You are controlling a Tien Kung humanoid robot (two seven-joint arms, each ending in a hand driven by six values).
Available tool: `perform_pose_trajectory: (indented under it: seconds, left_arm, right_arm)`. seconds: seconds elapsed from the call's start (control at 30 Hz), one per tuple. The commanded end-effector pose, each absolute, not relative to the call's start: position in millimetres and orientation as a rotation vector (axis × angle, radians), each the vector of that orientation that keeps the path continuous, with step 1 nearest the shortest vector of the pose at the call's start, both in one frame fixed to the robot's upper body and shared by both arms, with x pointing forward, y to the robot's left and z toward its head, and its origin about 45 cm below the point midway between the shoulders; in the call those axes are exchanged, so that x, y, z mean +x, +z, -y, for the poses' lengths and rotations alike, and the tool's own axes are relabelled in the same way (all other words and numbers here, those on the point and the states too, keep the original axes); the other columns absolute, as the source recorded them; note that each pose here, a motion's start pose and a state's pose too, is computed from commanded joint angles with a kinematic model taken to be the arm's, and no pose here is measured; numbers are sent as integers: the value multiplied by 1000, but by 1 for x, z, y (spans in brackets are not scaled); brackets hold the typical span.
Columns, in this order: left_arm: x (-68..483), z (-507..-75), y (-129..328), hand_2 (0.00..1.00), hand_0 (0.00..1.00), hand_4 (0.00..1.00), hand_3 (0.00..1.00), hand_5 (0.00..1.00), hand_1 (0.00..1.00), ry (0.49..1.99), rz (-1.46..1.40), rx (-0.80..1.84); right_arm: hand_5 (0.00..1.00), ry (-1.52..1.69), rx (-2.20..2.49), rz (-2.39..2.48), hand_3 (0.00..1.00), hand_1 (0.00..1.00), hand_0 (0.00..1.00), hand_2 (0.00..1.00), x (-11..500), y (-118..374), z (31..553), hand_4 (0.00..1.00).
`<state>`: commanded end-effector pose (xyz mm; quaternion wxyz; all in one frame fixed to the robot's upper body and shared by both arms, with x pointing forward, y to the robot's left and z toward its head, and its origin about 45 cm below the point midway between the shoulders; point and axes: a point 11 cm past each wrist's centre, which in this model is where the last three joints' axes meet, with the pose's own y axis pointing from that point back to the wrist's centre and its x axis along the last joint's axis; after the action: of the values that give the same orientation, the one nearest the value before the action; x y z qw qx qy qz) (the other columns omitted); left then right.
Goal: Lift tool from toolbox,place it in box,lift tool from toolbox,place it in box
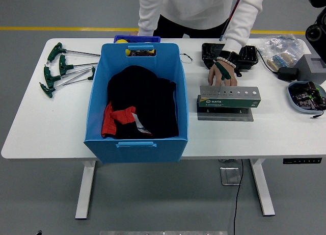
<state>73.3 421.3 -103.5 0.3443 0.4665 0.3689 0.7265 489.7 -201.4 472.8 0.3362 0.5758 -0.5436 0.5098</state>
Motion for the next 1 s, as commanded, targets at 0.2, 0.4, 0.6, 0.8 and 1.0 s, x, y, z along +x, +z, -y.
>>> perform_pose_trajectory:
  seconds: [0.2, 0.4, 0.6, 0.8, 1.0]
  left_arm:
    - [74, -421, -104, 694, 693, 740, 702, 630, 643, 1881, -955, 1213]
    - [78, -422, -103, 694, 692, 739, 701, 630, 640, 1882, -945, 1209]
    - [81, -421, -102, 692, 691, 739, 701, 631, 640, 1879, -938, 1210]
    - [86, -423, -100, 691, 692, 738, 701, 630, 638, 1885, -926, 1205]
    - [88, -424, -100, 689, 691, 738, 700, 630, 636, 1885, -918, 1207]
  right_arm:
    - [666, 1427, 1638, 1341, 47, 2, 2, 5, 473, 469, 133, 797]
    - [666, 1460, 1769, 1196, 47, 2, 2, 5, 455, 439, 70, 796]
    - [666, 1466, 1883, 1092, 52, 2, 2, 29, 438, 408, 20, 795]
    - [659, 1433, 1937, 1022, 131, 44, 84, 119, 434, 378, -1, 802]
    - [645, 1398, 1956, 907, 473, 487, 527, 545, 437, 347, -3, 836]
